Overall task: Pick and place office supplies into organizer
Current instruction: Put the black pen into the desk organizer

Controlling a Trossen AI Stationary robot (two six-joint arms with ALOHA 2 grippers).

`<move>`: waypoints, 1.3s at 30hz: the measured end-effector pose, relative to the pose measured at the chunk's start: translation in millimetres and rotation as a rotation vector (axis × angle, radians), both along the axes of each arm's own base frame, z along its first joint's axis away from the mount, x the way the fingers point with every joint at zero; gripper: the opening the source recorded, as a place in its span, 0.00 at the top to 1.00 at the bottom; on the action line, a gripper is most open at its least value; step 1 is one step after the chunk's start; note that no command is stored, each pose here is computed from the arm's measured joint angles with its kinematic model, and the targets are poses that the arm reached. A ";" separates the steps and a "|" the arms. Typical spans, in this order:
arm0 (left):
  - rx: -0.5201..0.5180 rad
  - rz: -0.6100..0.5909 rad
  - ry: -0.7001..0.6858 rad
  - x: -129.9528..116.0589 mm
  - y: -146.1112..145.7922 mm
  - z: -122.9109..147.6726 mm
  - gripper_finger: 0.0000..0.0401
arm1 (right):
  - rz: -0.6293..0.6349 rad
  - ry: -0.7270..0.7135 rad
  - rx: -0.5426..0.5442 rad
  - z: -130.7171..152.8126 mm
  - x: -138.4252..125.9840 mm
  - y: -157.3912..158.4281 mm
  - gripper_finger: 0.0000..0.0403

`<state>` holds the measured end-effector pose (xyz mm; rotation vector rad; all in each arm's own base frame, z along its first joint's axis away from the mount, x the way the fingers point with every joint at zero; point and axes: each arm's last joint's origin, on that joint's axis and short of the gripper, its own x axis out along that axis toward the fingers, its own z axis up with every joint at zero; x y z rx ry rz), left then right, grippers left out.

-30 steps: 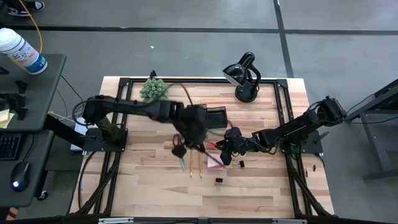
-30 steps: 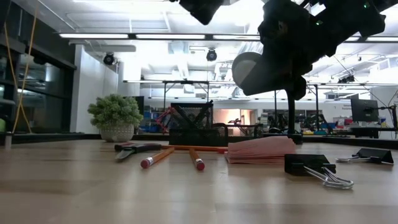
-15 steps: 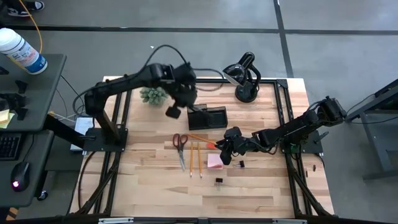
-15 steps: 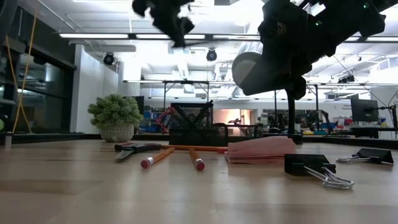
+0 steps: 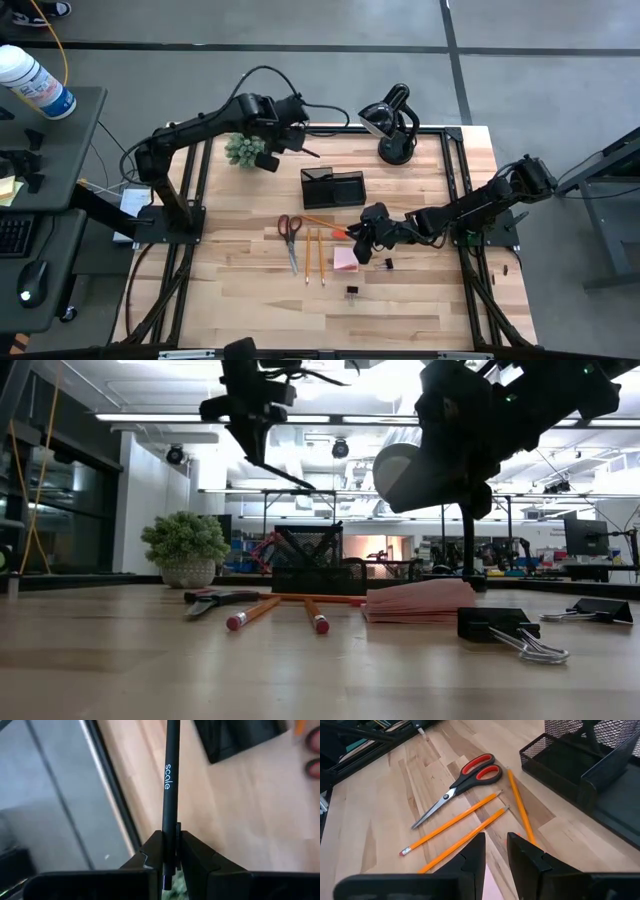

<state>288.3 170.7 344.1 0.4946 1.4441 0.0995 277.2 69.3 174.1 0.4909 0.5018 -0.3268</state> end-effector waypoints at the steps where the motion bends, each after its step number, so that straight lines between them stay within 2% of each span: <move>1: 0.019 -0.002 0.018 2.4 -1.4 -1.7 0.92 | -0.002 0.000 -0.002 0.0 0.0 -0.1 0.82; 5: 0.077 -0.050 0.089 15.0 -12.9 -9.5 0.92 | -0.014 -0.003 0.009 0.0 0.5 -1.8 0.82; 13: 0.171 -0.169 0.277 43.3 -40.7 -43.4 0.92 | -0.026 -0.010 0.031 0.3 1.0 -3.0 0.82; 20: 0.335 -0.189 0.407 57.3 -55.1 -61.5 0.92 | -0.027 -0.011 0.032 0.4 1.1 -3.0 0.82; 29: 0.351 -0.208 0.407 61.3 -62.7 -63.1 0.92 | -0.026 -0.011 0.032 0.4 1.1 -3.0 0.82; 39: 0.298 -0.220 0.386 61.6 -63.5 -64.2 0.92 | -0.026 -0.011 0.032 0.4 1.1 -3.0 0.82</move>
